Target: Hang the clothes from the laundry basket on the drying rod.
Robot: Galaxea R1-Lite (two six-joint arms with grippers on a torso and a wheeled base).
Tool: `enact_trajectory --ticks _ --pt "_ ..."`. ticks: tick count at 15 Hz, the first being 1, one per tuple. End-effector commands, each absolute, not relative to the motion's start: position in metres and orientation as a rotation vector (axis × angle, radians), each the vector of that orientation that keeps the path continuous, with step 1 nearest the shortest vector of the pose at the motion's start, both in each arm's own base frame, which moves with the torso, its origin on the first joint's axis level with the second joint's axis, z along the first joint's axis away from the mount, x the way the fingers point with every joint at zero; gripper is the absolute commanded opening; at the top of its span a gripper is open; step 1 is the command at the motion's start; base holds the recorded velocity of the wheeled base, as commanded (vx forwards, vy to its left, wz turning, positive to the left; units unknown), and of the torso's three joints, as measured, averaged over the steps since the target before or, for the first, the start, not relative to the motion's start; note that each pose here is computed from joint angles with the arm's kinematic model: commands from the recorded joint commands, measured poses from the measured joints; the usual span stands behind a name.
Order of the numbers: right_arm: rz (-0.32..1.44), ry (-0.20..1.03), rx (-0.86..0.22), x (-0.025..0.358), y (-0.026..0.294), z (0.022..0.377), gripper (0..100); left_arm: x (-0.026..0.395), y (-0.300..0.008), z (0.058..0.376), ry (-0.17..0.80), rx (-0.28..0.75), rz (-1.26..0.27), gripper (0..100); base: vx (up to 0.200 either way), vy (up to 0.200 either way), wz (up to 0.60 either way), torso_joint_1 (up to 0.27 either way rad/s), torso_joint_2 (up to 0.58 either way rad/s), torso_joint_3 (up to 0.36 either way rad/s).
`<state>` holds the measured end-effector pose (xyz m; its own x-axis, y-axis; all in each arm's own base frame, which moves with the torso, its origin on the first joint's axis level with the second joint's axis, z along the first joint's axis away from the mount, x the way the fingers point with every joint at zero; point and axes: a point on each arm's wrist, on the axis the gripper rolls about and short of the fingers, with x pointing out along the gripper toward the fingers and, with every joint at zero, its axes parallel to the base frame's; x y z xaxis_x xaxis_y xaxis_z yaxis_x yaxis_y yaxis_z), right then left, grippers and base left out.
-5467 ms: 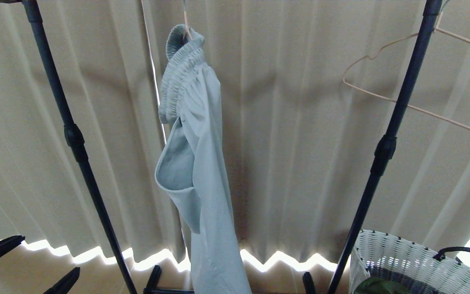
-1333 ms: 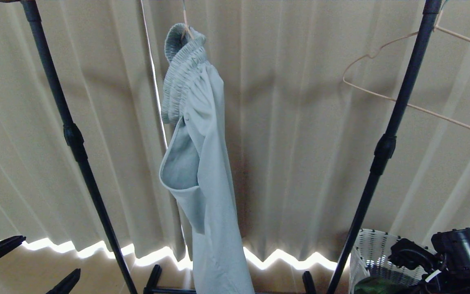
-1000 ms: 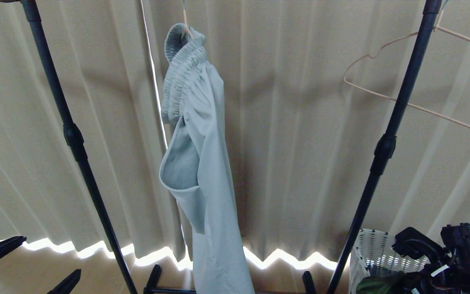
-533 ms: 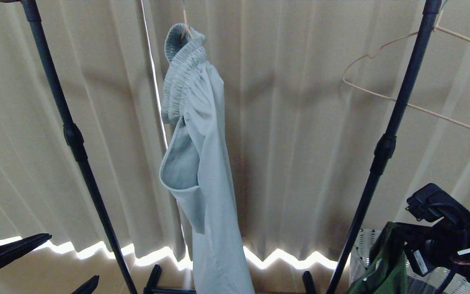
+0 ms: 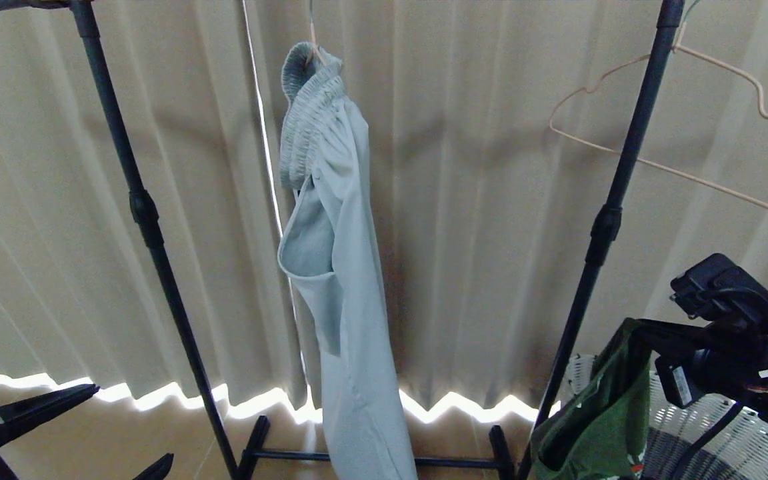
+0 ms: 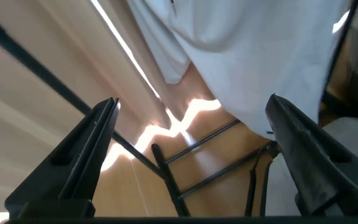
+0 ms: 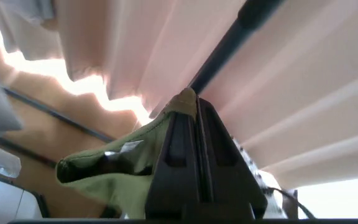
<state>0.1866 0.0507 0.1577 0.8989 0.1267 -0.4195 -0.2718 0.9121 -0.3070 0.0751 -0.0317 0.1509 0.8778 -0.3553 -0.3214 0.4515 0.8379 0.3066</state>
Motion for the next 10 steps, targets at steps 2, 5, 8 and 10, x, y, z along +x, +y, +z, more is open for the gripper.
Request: enact_trajectory --ticks 2,5,8,10 --pt "0.225 0.412 -0.375 0.194 0.056 0.157 0 0.076 -0.032 0.151 0.259 0.393 -0.432 100 -0.2 0.0 0.0 0.002 0.0 0.005" --pt "0.225 0.387 -0.371 0.198 0.057 0.164 0 0.076 -0.032 0.151 0.254 0.405 -0.438 100 -0.133 0.0 0.0 0.002 0.01 0.002" --pt "0.263 0.35 -0.372 0.2 0.067 0.172 0 0.076 -0.033 0.151 0.246 0.444 -0.45 100 0.0 0.0 0.0 0.0 0.0 0.0" --pt "0.296 0.311 -0.372 0.203 0.077 0.181 0 0.077 -0.034 0.151 0.247 0.448 -0.457 100 0.0 0.0 0.0 0.0 0.0 0.0"
